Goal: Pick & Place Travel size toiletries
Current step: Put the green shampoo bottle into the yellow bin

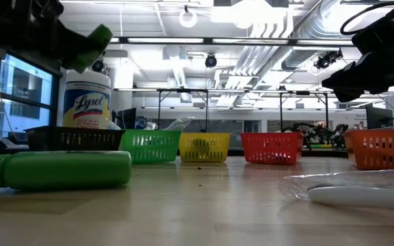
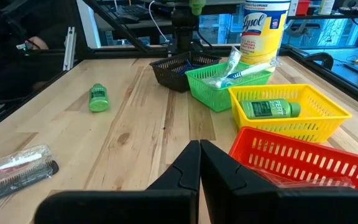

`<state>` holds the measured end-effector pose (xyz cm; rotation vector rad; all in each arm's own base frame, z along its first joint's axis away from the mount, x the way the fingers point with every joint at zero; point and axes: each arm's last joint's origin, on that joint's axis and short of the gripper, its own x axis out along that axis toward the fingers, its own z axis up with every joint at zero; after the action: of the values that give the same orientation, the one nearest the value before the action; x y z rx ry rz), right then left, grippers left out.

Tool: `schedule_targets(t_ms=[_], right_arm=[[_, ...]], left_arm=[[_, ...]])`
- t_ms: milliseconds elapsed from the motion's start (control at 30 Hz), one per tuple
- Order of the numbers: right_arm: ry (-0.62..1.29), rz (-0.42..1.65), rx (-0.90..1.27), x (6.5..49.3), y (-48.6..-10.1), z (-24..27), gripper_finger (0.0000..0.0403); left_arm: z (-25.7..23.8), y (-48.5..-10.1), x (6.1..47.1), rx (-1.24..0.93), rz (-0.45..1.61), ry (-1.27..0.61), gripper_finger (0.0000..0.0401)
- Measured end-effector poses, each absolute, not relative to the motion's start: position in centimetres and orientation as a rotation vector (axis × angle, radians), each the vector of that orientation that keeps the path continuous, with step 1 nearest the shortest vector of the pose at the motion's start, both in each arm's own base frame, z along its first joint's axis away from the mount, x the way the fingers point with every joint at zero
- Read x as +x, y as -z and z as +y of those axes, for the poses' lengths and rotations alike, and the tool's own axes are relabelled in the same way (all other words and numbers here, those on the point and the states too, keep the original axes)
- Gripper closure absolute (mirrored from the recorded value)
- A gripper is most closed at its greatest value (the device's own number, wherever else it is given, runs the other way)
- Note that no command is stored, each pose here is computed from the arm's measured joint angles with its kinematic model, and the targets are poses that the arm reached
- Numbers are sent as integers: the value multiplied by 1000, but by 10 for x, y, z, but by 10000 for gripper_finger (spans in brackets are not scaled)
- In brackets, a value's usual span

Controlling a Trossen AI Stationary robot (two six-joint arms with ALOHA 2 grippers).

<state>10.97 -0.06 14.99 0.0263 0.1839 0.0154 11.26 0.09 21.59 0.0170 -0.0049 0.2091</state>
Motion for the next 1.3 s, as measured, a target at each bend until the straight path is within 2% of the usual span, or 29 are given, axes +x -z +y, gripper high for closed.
schedule_targets(t_ms=[333, 767, 1300], right_arm=[[-14, 184, 26, 110, -150, -1, 401], [-12, 186, 34, 110, -150, -1, 401], [-12, 189, 34, 110, -149, -1, 401]], left_arm=[[8, -192, 112, 36, 26, -94, 288], [11, -177, 113, 33, 28, -119, 292], [11, -178, 113, 29, 22, -117, 294]])
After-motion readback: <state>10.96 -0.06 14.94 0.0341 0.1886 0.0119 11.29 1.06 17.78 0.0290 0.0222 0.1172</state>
